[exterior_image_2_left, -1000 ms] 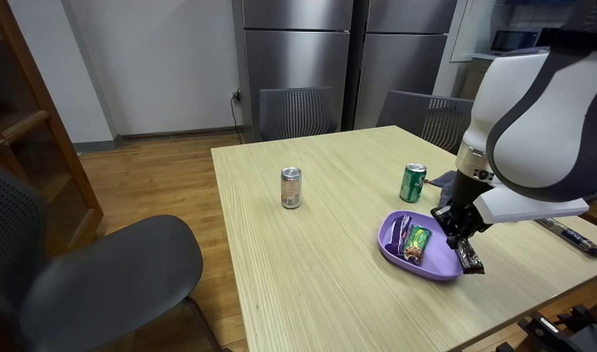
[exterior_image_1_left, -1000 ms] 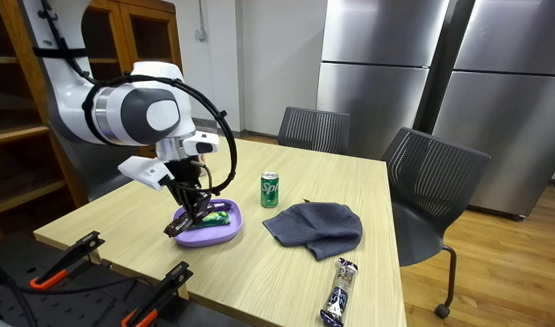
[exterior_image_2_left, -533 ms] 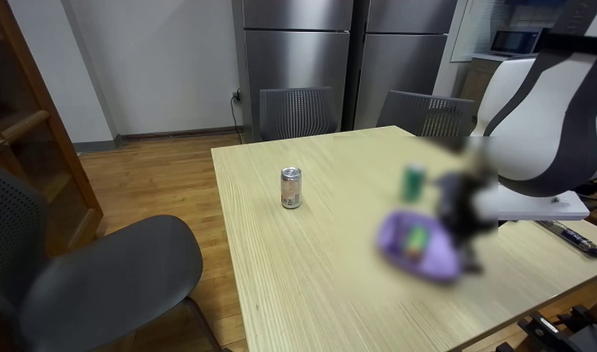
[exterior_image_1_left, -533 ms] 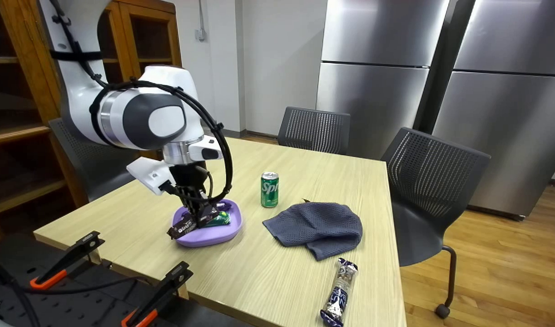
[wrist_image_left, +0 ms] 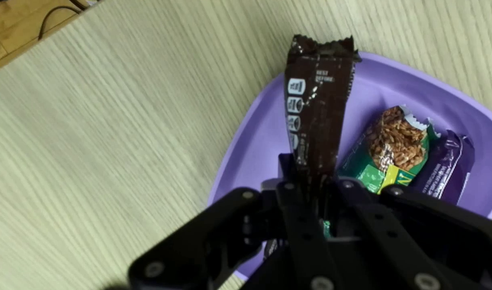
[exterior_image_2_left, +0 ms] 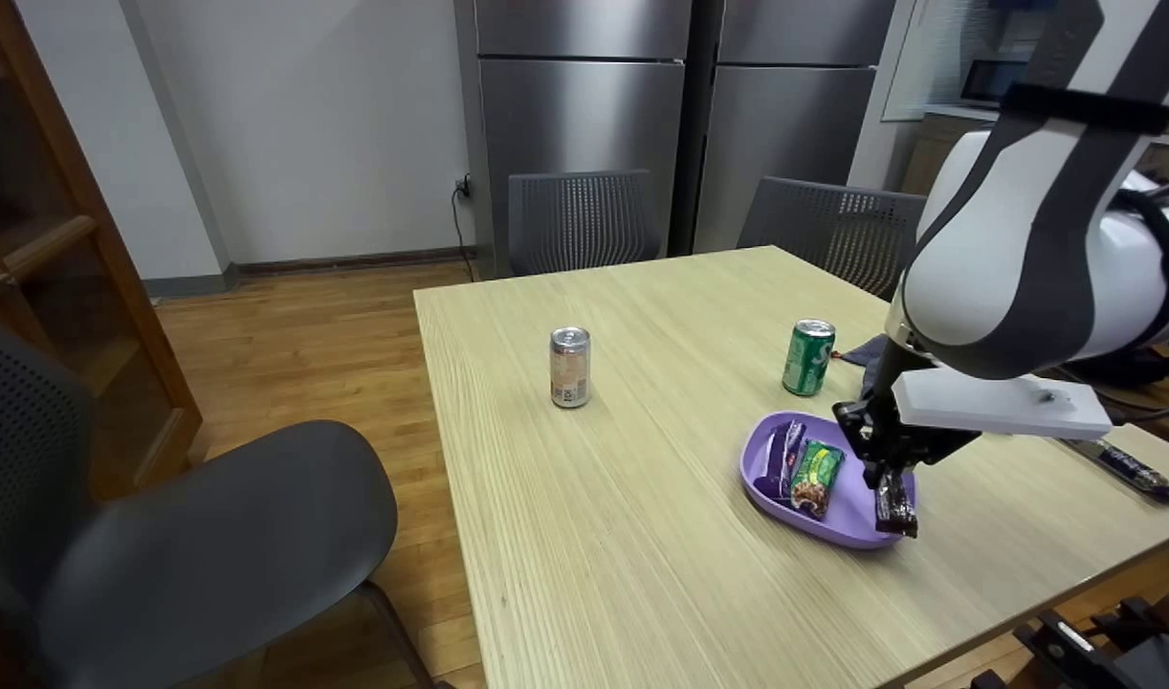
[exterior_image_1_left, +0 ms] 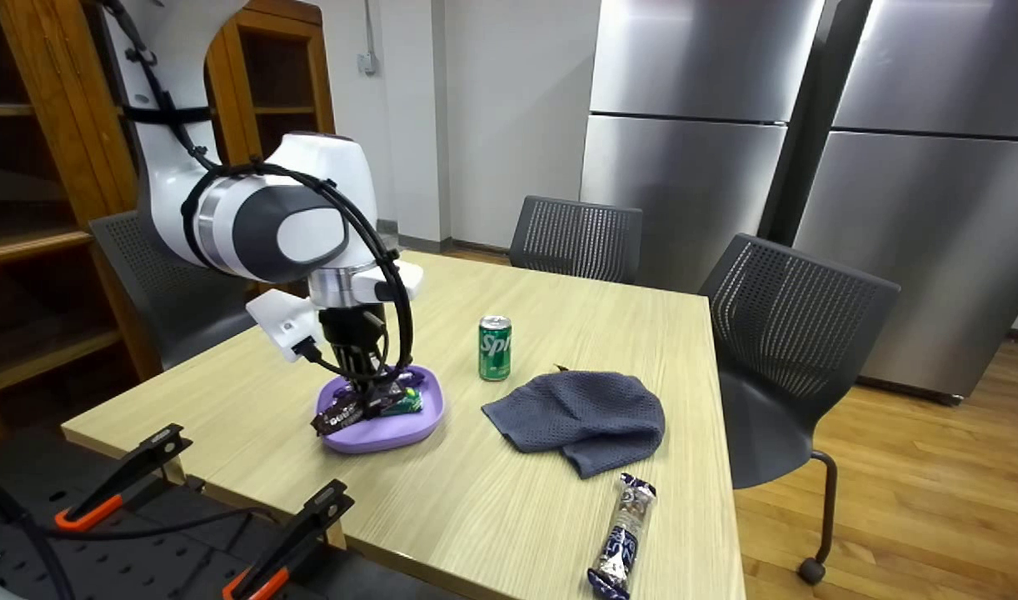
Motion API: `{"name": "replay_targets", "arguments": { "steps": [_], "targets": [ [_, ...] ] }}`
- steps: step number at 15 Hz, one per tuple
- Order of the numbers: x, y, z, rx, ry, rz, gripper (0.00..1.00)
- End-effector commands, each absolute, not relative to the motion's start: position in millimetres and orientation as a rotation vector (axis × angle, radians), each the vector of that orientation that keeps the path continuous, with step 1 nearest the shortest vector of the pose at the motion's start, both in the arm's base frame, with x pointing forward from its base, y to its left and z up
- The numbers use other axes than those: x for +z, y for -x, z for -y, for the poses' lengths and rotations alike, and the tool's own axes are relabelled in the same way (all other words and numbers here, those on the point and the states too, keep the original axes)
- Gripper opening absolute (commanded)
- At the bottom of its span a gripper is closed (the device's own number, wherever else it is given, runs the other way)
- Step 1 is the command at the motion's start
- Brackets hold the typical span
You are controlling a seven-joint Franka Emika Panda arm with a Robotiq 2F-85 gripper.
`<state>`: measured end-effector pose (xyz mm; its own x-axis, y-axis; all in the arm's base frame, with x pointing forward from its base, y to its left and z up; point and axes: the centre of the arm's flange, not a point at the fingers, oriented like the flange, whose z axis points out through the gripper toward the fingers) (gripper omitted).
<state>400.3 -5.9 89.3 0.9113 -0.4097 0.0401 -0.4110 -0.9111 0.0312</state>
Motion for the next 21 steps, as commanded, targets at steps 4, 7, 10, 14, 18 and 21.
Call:
{"name": "replay_targets", "arguments": {
  "steps": [4, 7, 10, 14, 18, 21],
  "targets": [
    [73.2, -421.5, 11.6, 0.075, -3.034, 0.79, 0.04],
    [66.7, -426.6, 10.1, 0.063, -3.033, 0.806, 0.04],
    [58.2, -431.0, 6.1, 0.054, -3.03, 0.83, 0.04],
    [51.5, -433.5, 3.8, 0.048, -3.025, 0.869, 0.04],
    [48.5, -435.4, 4.4, 0.048, -3.018, 0.899, 0.04],
    [49.4, -436.5, 4.4, 0.052, -3.018, 0.912, 0.04]
  ]
}}
